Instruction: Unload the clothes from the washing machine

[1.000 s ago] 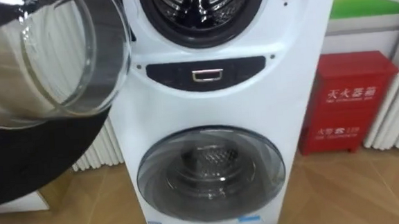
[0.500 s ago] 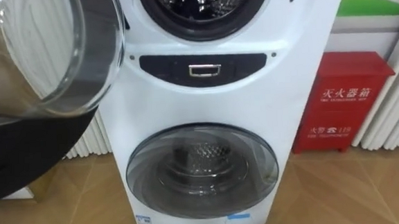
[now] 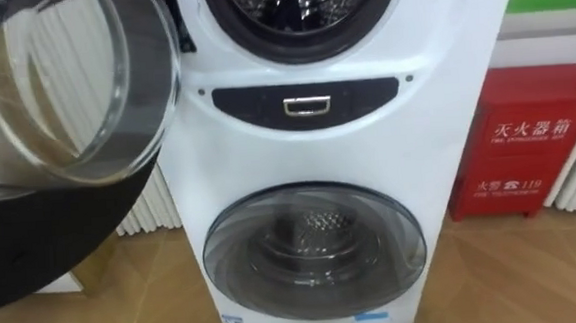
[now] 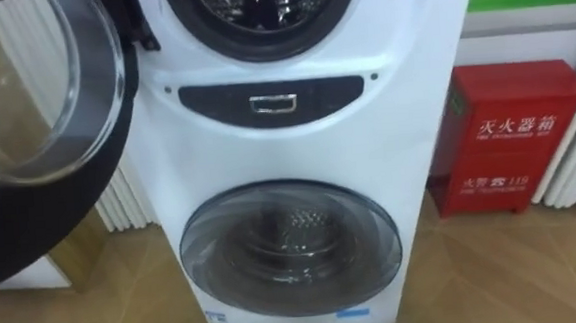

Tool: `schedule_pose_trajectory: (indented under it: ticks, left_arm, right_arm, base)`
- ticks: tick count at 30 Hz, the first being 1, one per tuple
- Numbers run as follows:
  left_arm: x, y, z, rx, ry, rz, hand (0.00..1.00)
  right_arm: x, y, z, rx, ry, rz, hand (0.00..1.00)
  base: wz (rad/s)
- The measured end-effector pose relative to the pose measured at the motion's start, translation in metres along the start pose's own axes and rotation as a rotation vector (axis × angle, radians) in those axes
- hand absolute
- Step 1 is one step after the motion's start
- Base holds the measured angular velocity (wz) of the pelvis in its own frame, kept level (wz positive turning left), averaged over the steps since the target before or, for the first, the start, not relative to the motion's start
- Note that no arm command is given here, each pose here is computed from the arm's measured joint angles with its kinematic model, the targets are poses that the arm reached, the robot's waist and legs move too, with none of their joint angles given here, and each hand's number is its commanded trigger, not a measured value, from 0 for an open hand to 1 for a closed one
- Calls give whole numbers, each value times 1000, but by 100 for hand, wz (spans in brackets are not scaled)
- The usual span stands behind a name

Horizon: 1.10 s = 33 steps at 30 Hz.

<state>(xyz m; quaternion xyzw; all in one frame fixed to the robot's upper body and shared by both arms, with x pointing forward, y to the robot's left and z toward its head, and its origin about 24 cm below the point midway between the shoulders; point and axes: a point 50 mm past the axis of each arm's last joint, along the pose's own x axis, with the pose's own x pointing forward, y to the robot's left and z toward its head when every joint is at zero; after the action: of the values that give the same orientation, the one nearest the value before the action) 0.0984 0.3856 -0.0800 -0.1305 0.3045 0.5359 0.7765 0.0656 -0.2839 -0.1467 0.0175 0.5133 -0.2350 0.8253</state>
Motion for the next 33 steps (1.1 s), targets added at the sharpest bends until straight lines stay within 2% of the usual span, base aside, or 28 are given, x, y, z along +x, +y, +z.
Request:
schedule_pose_trajectory:
  ticks: [6, 12, 16, 18, 20, 21, 24, 26, 30, 32, 33]
  left_arm:
    - [-1, -10, 68, -50, -228, -36, 0]
    - [-22, -28, 152, -61, -515, -104, 0]
    - [-55, -52, 210, -139, -728, -189, 0]
    - [-66, -58, 224, -159, -784, -221, 0]
    - [-86, -69, 242, -170, -871, -278, 0]
    - [-91, -70, 245, -163, -896, -284, 0]
    - [-126, -82, 259, -109, -1051, -342, 0]
    - [-160, -94, 263, -66, -1195, -413, 0]
    - [-201, -113, 245, -39, -1308, -543, 0]
    - [-236, -127, 228, -58, -1369, -714, 0]
    - [-241, -130, 224, -62, -1372, -744, 0]
  right_arm:
    - [-2, -7, -2, -38, -9, -14, 0]
    - [-6, -25, -9, -63, -1, -51, 0]
    - [-9, -31, -13, -99, 1, -55, 0]
    - [-9, -31, -12, -111, -1, -48, 0]
    - [-9, -28, -15, -130, 18, -23, 0]
    - [-10, -27, -16, -131, 22, -19, 0]
    - [-9, -26, -15, -149, 30, -13, 0]
    - [-7, -20, -12, -168, 26, 5, 0]
    - [-4, -5, -4, -233, 10, 63, 0]
    - [-4, 4, -4, -277, 18, 122, 0]
    - [-3, 6, -2, -282, 16, 131, 0]
  base:
    - [-5]
    - [1]
    - [0]
    - [0]
    - [6]
    - [12]
    - [32]
    - [24]
    - [22]
    - [29]
    - [12]
